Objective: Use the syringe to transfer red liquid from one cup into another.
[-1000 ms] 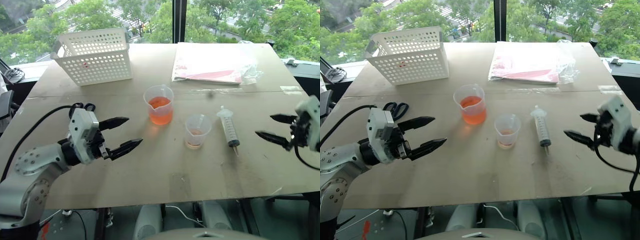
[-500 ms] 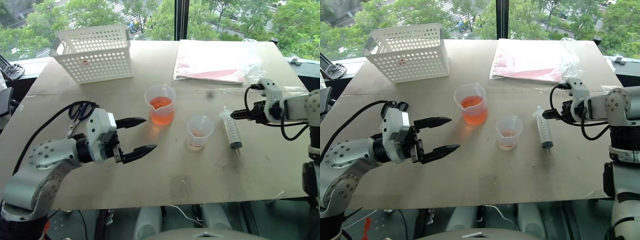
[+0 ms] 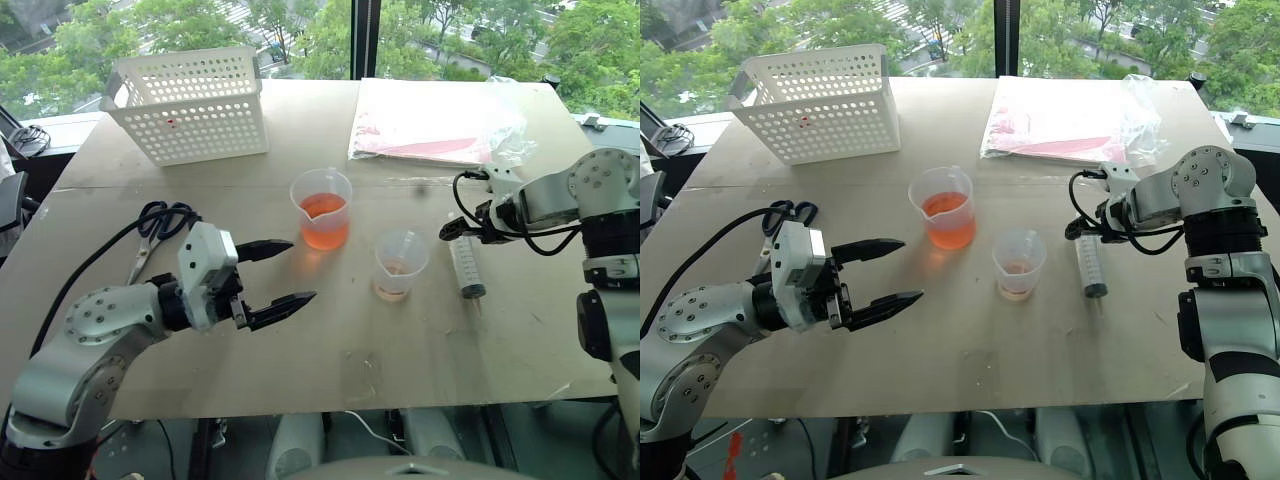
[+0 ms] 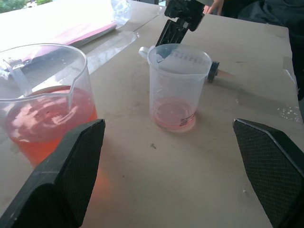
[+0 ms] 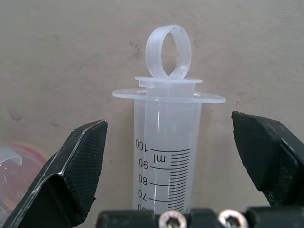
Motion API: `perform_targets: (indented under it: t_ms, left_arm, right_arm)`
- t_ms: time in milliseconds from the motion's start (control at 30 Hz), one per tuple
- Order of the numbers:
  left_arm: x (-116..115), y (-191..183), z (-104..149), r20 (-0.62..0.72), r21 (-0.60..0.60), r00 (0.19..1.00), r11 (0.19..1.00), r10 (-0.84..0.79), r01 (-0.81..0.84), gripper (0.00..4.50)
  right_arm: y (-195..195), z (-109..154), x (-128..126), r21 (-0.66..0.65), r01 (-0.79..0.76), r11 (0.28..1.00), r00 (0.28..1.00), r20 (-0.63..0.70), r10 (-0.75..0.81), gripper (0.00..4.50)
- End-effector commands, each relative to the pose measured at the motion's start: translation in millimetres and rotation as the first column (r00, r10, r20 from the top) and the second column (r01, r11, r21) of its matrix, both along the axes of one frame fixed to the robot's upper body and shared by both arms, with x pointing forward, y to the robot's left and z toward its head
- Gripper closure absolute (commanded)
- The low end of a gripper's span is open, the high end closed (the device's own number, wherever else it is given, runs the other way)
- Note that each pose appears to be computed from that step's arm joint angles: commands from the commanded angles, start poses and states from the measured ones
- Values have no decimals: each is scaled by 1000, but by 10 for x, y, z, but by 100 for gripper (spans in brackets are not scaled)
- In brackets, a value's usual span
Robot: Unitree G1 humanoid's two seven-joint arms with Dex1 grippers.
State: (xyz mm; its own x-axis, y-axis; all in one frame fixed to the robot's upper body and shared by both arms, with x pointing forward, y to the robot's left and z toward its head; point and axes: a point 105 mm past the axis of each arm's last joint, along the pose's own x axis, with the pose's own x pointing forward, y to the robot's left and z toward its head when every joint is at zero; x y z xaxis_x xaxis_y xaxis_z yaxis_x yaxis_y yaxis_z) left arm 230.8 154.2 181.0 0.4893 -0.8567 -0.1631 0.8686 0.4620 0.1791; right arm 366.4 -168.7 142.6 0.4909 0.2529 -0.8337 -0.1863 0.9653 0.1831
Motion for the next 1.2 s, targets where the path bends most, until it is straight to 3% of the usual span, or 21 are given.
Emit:
perform_targets:
  t_ms: [33,167,200,333,433,500,533,633,733,900,1000,1067,1200]
  left_arm:
    - [-64,-60,109,56,-8,998,1000,-22,22,0]
    - [-58,-40,105,58,-9,998,1000,-10,10,0]
    - [-54,-34,105,58,-9,998,1000,-7,7,0]
    - [-49,-46,102,61,-14,998,1000,-2,3,0]
    - [-22,-46,128,75,-37,997,999,17,-15,0]
    - [11,-27,171,87,-77,995,996,52,-45,0]
    - [29,-13,192,89,-105,993,992,74,-65,0]
    - [83,56,205,79,-160,986,978,145,-131,0]
    - [142,159,217,65,-194,974,960,218,-202,0]
    - [294,526,313,47,-261,911,885,409,-385,0]
    - [432,856,491,90,-308,820,799,566,-517,0]
    - [489,1003,625,110,-339,778,760,618,-555,0]
    - [552,1134,857,166,-363,732,731,661,-578,0]
  right_arm:
    - [-32,-58,-18,-32,5,999,1000,-15,-5,91]
    - [-13,-58,-36,-43,-28,999,1000,-12,28,282]
    - [-10,-50,-39,-47,-36,998,999,-8,36,307]
    - [-2,26,-62,-60,-88,994,995,31,90,307]
    - [175,386,-33,56,-199,978,954,239,181,307]
    - [356,837,-34,245,-308,919,892,411,189,307]
    - [475,1124,-77,330,-399,855,837,511,194,307]
    - [731,1688,-246,344,-596,726,669,712,212,307]
    - [964,2225,-357,340,-723,602,453,891,41,307]
    - [1434,2330,-315,267,-768,583,282,957,-66,307]
    - [1738,2135,-237,242,-769,592,216,969,-116,307]
    - [1884,1948,-227,115,-758,642,119,992,-37,307]
    - [2003,1692,-222,67,-747,661,99,995,11,307]
